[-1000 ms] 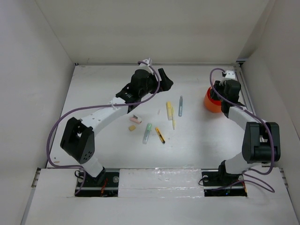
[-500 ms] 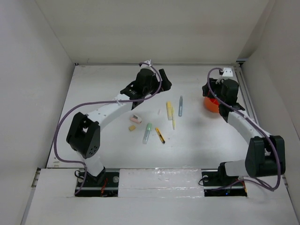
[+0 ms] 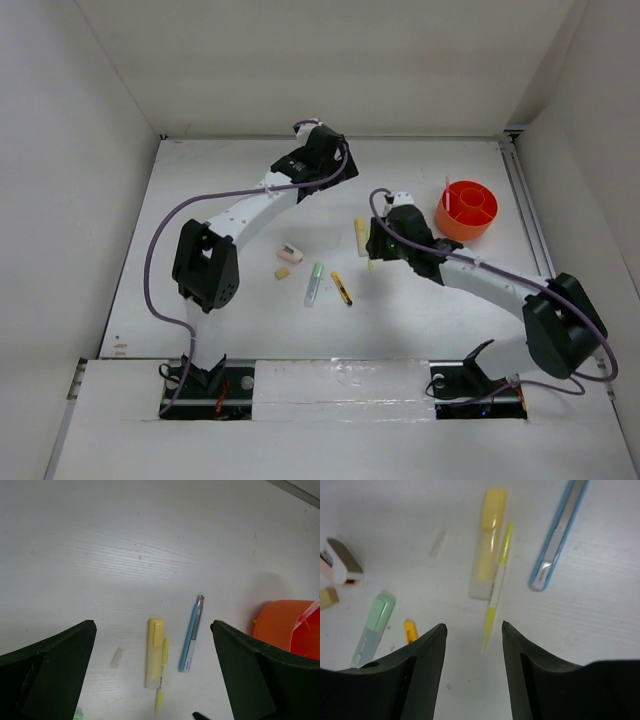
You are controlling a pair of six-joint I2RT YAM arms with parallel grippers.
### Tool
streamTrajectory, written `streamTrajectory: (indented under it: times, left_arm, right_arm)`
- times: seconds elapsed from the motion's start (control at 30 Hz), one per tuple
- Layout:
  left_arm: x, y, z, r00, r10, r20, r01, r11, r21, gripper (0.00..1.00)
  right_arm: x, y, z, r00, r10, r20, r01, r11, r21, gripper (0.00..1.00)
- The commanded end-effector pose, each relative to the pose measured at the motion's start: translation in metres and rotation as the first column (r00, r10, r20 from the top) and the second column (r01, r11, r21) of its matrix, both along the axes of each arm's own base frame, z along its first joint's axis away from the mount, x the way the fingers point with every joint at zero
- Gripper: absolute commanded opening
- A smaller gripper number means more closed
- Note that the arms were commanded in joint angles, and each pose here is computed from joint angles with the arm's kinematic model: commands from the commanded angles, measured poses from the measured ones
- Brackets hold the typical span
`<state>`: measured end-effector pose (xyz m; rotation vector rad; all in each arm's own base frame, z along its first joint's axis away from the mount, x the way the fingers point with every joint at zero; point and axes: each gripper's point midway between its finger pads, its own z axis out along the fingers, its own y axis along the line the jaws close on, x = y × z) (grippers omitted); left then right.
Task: Sort the stationery into containers
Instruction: Pick up the pen from the center of the board.
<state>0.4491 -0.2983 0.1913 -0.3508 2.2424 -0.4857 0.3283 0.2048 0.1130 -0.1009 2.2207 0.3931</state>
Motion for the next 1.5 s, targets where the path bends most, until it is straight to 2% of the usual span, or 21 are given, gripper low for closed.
streamTrajectory:
  times: [0.0, 0.17, 0.63, 0.83, 0.97, 1.27, 1.37, 1.43, 1.47]
  left_arm:
    - [-0.002, 0.010, -0.011, 0.997, 0.035, -0.069, -0.029, 0.996, 0.082, 1.00]
    - [-0.003, 0.011, -0.022, 0.994, 0.037, -0.107, -0.025, 0.994, 0.111, 1.00]
    - [-0.009, 0.012, -0.042, 0.990, 0.007, -0.138, 0.012, 0.990, 0.139, 1.00]
    - [-0.007, 0.010, -0.041, 0.991, 0.007, -0.131, 0.011, 0.991, 0.134, 1.00]
    - [-0.006, 0.010, -0.044, 0.992, 0.001, -0.129, 0.017, 0.990, 0.140, 1.00]
    - [-0.006, 0.010, -0.045, 0.992, 0.001, -0.129, 0.017, 0.990, 0.140, 1.00]
    - [-0.006, 0.010, -0.045, 0.992, 0.001, -0.129, 0.017, 0.990, 0.140, 1.00]
    - [-0.005, 0.009, -0.049, 0.991, 0.002, -0.137, 0.018, 0.989, 0.145, 1.00]
    - [-0.005, 0.009, -0.049, 0.991, 0.002, -0.137, 0.018, 0.989, 0.145, 1.00]
  right_arm:
    - [-0.014, 0.014, -0.022, 0.997, -0.038, -0.070, 0.034, 0.998, -0.053, 0.54]
    - [-0.018, 0.026, -0.048, 0.990, -0.042, -0.133, 0.025, 0.992, -0.122, 0.47]
    - [-0.003, 0.025, -0.078, 0.983, -0.066, -0.174, 0.026, 0.975, -0.220, 0.44]
    - [0.005, 0.020, -0.084, 0.980, -0.088, -0.181, 0.046, 0.973, -0.226, 0.43]
    - [0.012, 0.009, -0.091, 0.974, -0.112, -0.199, 0.062, 0.969, -0.240, 0.38]
    - [0.024, -0.003, -0.103, 0.966, -0.133, -0.220, 0.071, 0.961, -0.269, 0.36]
    - [0.032, -0.006, -0.101, 0.966, -0.139, -0.218, 0.079, 0.961, -0.264, 0.32]
    - [0.033, -0.004, -0.102, 0.967, -0.126, -0.222, 0.065, 0.963, -0.262, 0.25]
    - [0.033, -0.004, -0.102, 0.967, -0.126, -0.222, 0.065, 0.963, -0.262, 0.19]
